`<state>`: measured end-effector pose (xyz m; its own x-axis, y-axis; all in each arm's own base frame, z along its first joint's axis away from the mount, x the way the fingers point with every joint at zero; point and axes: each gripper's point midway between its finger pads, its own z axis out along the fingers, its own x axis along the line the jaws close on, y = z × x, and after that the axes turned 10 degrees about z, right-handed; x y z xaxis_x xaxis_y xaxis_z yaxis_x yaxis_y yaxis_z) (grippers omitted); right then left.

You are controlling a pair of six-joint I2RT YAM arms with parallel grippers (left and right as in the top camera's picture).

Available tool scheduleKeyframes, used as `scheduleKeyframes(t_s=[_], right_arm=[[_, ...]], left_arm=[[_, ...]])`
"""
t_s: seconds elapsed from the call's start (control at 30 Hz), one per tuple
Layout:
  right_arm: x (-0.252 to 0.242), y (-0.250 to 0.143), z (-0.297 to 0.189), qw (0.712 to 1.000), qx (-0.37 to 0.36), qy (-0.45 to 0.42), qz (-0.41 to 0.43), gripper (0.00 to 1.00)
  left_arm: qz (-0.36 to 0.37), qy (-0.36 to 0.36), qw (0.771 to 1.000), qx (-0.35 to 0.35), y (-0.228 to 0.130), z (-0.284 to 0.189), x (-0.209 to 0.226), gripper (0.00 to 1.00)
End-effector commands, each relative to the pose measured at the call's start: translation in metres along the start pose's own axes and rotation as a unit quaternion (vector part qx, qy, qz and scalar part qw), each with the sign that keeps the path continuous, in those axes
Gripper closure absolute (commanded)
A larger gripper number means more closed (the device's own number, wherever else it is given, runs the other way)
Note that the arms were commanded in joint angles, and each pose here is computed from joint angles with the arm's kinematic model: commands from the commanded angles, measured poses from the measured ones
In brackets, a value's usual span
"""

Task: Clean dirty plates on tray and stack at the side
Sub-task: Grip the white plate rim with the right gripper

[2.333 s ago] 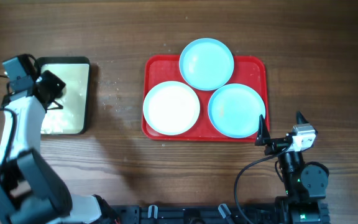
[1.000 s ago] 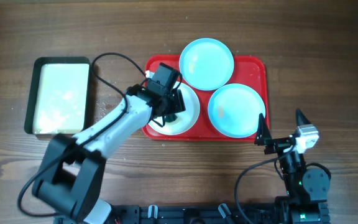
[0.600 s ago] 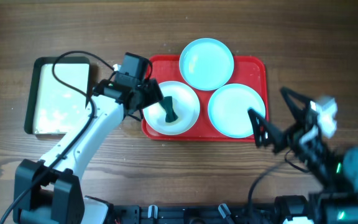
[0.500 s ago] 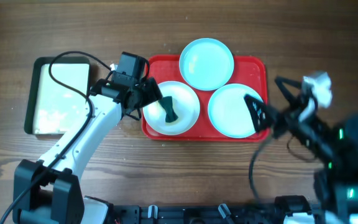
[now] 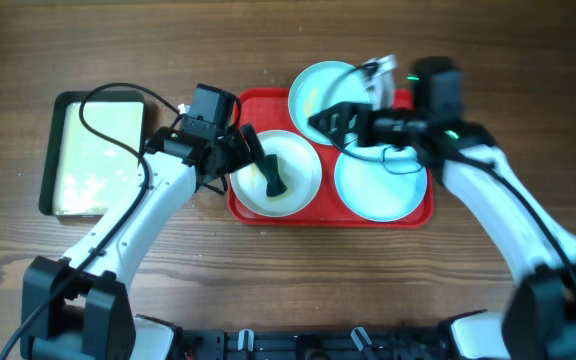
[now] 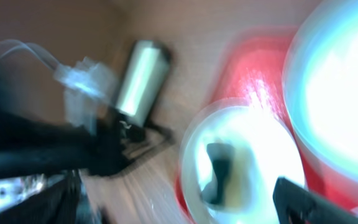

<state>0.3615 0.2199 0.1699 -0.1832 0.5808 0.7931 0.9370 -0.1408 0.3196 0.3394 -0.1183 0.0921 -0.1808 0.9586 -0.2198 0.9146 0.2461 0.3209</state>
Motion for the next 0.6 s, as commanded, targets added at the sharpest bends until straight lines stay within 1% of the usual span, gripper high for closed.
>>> scheduleKeyframes(t_s=[0.0,0.03,0.1,0.13,0.17,0.2,0.23,0.3,0.37,0.5,0.57], right_arm=[[-0.057,0.012,0.020,0.973,0.025,-0.227,-0.021,0.01],[-0.067,0.014,0.022,0.958,0.023,-0.283,-0.030,0.00],[-0.067,0.012,0.033,0.950,0.016,-0.307,-0.052,0.00],[-0.066,0.009,0.046,0.950,0.018,-0.304,-0.063,0.16],[-0.068,0.007,0.051,0.950,0.022,-0.305,-0.065,0.41],[-0.073,0.004,0.054,0.949,0.029,-0.308,-0.065,0.55],[-0.080,0.000,0.058,0.946,0.041,-0.312,-0.071,0.64],[-0.098,-0.011,0.067,0.942,0.064,-0.322,-0.073,0.61],[-0.116,-0.021,0.076,0.938,0.083,-0.331,-0.066,0.61],[-0.116,-0.032,0.084,0.943,0.107,-0.309,-0.054,0.60],[-0.118,-0.037,0.082,0.941,0.116,-0.315,-0.049,0.62]], left_arm=[[0.000,-0.002,1.000,-0.014,0.007,-0.006,-0.002,0.00],[0.000,-0.002,1.000,-0.014,0.007,-0.006,-0.002,0.00],[0.000,-0.002,1.000,-0.014,0.007,-0.006,-0.002,0.00],[0.000,-0.002,1.000,-0.014,0.007,-0.006,-0.002,0.00],[0.000,-0.002,1.000,-0.014,0.007,-0.006,-0.002,0.00],[0.000,-0.002,1.000,-0.014,0.007,-0.006,-0.002,0.00],[0.000,-0.002,1.000,-0.014,0.007,-0.006,-0.002,0.00],[0.000,-0.002,1.000,-0.014,0.007,-0.006,-0.002,0.00],[0.000,-0.002,1.000,-0.014,0.007,-0.006,-0.002,0.00],[0.000,-0.002,1.000,-0.014,0.007,-0.006,-0.002,0.00],[0.000,-0.002,1.000,-0.014,0.007,-0.006,-0.002,0.00]])
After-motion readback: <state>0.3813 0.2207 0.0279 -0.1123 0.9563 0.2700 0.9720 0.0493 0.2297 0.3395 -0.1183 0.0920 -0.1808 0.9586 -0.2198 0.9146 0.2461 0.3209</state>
